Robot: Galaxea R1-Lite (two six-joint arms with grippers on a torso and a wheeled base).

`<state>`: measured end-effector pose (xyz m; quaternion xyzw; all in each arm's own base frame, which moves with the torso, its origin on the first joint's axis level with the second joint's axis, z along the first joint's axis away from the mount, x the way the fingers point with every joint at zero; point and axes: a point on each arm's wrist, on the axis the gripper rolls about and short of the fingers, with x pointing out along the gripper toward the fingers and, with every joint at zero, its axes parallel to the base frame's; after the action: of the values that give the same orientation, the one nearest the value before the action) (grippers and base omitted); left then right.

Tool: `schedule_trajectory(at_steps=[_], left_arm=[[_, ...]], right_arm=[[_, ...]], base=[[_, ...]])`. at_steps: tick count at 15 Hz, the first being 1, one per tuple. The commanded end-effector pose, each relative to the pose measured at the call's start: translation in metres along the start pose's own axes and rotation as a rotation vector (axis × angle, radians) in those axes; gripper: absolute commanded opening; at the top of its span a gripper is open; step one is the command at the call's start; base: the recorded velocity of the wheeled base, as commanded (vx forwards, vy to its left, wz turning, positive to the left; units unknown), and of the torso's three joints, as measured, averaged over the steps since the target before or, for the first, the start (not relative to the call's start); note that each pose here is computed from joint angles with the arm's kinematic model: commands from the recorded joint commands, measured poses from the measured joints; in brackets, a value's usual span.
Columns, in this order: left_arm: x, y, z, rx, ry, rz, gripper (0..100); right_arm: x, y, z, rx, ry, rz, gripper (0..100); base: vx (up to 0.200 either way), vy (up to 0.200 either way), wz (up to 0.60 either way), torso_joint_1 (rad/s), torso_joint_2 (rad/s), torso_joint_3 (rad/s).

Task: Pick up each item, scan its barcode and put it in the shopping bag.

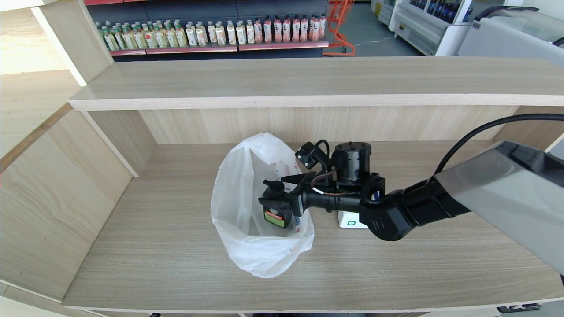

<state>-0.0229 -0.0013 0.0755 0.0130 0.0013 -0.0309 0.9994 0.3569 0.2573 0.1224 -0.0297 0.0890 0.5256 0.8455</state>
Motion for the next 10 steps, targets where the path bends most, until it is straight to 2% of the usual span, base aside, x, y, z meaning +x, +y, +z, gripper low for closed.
schedule_trajectory(at_steps=[1, 2, 3, 5, 7, 8, 10], left_arm=[[0.0, 0.0, 0.0, 0.0, 0.0, 0.0, 100], [0.0, 0.0, 0.0, 0.0, 0.0, 0.0, 100], [0.0, 0.0, 0.0, 0.0, 0.0, 0.0, 100], [0.0, 0.0, 0.0, 0.0, 0.0, 0.0, 100], [0.0, 0.0, 0.0, 0.0, 0.0, 0.0, 100], [0.0, 0.0, 0.0, 0.0, 0.0, 0.0, 100], [0.0, 0.0, 0.0, 0.0, 0.0, 0.0, 100]], right_arm=[[-0.041, -0.001, 0.032, 0.056, -0.045, -0.046, 100], [-0.043, -0.001, 0.032, 0.061, -0.042, -0.049, 100], [-0.071, 0.005, 0.043, 0.121, -0.012, -0.07, 100], [-0.106, 0.026, 0.071, 0.253, -0.042, -0.066, 100], [-0.151, 0.047, 0.087, 0.312, -0.04, -0.098, 100], [-0.18, 0.052, 0.092, 0.331, -0.03, -0.158, 100], [-0.219, 0.057, 0.092, 0.373, 0.009, -0.391, 100]], base=[[0.0, 0.0, 0.0, 0.0, 0.0, 0.0], [0.0, 0.0, 0.0, 0.0, 0.0, 0.0], [0.0, 0.0, 0.0, 0.0, 0.0, 0.0], [0.0, 0.0, 0.0, 0.0, 0.0, 0.0], [0.0, 0.0, 0.0, 0.0, 0.0, 0.0], [0.0, 0.0, 0.0, 0.0, 0.0, 0.0], [0.0, 0.0, 0.0, 0.0, 0.0, 0.0]])
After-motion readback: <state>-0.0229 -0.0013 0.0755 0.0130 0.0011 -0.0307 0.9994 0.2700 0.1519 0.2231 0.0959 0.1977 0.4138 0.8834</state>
